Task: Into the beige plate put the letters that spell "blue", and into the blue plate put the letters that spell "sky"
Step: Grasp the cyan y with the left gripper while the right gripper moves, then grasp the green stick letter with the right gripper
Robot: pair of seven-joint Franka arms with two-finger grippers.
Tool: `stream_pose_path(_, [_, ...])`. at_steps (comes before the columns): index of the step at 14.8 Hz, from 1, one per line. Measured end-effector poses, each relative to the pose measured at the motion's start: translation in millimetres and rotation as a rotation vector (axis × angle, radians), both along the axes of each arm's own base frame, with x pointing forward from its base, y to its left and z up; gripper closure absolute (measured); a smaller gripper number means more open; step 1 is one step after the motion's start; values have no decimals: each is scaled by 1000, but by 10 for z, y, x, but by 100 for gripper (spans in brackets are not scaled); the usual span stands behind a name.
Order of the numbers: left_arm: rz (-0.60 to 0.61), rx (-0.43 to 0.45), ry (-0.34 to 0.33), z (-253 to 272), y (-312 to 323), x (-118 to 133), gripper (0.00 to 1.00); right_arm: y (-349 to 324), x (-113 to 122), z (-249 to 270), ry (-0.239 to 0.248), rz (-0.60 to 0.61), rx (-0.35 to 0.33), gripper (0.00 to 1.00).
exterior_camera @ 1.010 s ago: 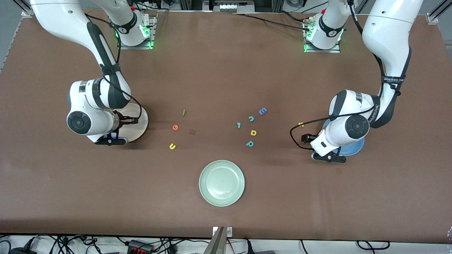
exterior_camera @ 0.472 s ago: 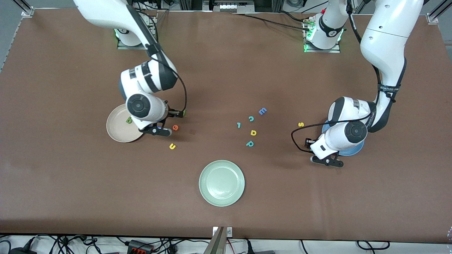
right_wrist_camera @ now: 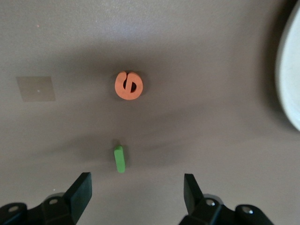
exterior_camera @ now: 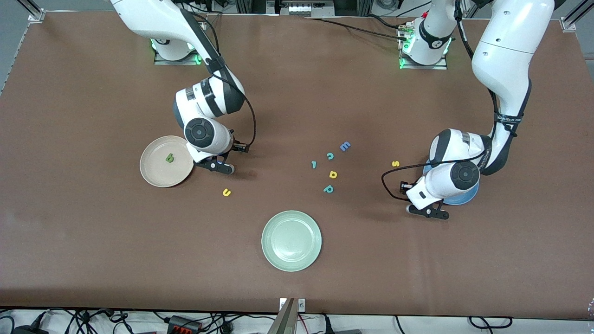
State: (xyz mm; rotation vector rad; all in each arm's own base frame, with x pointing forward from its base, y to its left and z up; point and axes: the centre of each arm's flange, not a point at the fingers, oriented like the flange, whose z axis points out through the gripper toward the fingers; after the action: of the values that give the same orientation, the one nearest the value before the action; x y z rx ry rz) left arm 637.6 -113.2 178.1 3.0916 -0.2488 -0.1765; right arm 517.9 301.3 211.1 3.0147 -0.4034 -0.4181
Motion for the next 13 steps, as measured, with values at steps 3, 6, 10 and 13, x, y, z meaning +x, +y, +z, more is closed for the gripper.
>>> stream_pose_path(3, [2, 0, 3, -29, 16, 0, 52, 77, -46, -142, -7, -14, 7, 21])
stream_pose_path(6, [6, 1, 0, -45, 34, 19, 53, 121, -66, -212, -5, -34, 24, 25])
stream_pose_path(10, [10, -2, -19, 7, 43, 104, 57, 127, -125, -289, -24, -38, 28, 37])
stream_pose_path(13, [7, -3, -18, -15, 49, 113, 68, 111, -143, -318, -26, -41, 27, 43])
